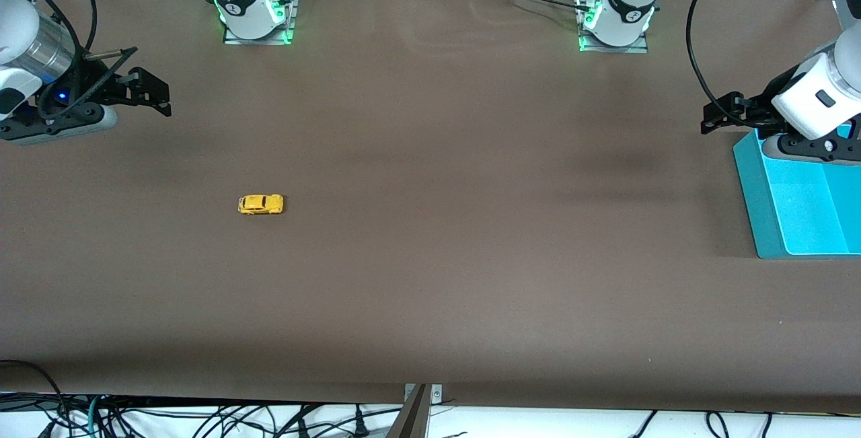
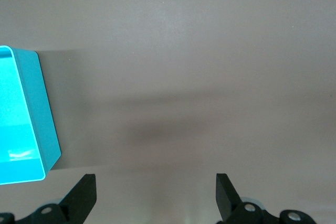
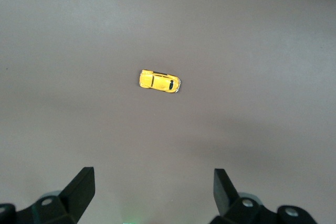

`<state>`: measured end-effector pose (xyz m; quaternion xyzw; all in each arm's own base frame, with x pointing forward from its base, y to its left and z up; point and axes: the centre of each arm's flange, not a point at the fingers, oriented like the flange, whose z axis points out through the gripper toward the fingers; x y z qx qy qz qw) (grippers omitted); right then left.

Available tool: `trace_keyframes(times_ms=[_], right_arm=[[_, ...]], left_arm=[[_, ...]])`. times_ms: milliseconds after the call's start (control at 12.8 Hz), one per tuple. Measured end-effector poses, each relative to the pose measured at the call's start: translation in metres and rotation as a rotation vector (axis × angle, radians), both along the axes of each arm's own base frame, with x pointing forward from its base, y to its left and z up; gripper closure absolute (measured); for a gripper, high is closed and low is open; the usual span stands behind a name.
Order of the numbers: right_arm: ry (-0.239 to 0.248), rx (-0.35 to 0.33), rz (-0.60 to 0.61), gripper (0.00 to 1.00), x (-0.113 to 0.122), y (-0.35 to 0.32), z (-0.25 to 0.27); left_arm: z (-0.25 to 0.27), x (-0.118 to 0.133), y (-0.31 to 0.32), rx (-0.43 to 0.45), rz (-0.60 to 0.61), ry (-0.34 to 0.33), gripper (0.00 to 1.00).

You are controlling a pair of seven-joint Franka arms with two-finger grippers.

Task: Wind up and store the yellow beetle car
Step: 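Move the right gripper over the yellow toy car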

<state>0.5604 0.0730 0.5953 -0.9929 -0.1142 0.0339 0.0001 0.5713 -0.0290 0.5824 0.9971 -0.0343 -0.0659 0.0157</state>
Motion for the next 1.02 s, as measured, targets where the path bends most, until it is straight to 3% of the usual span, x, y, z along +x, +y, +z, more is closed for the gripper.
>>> trace_keyframes(times_ms=[706,1020], right_arm=[[-0.023,0.000,-0.001,0.00,0.014,0.003,-0.039],[-0.031,0.001,0.012,0.00,0.018,0.011,-0.088]], left_arm=[[0.000,0.000,0.000,0.000,0.000,0.000,0.00],[0.000,0.000,0.000,0.000,0.000,0.000,0.00]])
